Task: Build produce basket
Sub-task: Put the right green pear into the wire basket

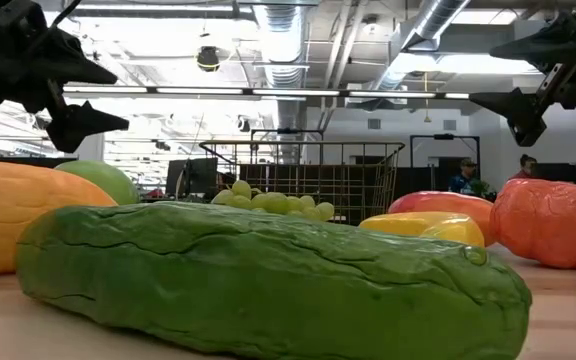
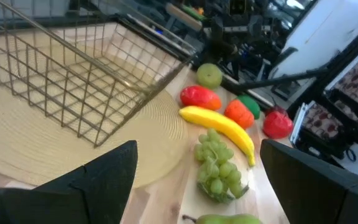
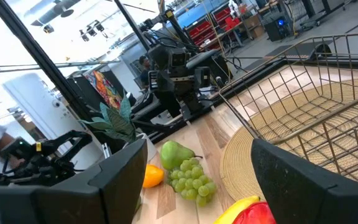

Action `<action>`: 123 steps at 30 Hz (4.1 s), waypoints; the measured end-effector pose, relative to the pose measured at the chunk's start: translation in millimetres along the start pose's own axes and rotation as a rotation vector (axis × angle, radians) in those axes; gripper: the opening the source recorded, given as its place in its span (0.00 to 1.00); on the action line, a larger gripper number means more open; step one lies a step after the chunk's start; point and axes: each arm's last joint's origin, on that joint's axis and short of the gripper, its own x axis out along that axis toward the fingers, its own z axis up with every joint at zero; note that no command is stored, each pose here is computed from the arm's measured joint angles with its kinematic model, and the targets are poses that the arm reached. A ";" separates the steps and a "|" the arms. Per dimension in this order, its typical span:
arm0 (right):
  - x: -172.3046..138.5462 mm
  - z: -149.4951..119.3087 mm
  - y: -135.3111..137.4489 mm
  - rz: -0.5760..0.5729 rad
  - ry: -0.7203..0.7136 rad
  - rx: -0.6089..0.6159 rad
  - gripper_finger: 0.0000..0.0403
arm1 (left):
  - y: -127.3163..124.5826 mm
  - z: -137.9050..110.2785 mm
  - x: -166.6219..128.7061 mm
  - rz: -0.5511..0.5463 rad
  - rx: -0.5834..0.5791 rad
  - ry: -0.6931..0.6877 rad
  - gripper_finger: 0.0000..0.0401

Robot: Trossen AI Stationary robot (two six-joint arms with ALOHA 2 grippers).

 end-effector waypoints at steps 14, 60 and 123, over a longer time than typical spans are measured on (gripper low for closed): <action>0.0 0.4 -0.3 -0.010 -0.007 -0.001 0.77 | 7.3 8.1 -1.3 0.265 -0.241 -0.270 0.82; 3.0 161.2 72.0 -0.679 -0.028 -0.020 0.77 | 4.9 21.3 -5.3 0.251 -0.612 -0.530 0.82; 48.8 -9.9 18.9 -1.315 1.003 0.495 0.67 | 8.8 15.5 -4.6 0.316 -0.588 -0.493 0.82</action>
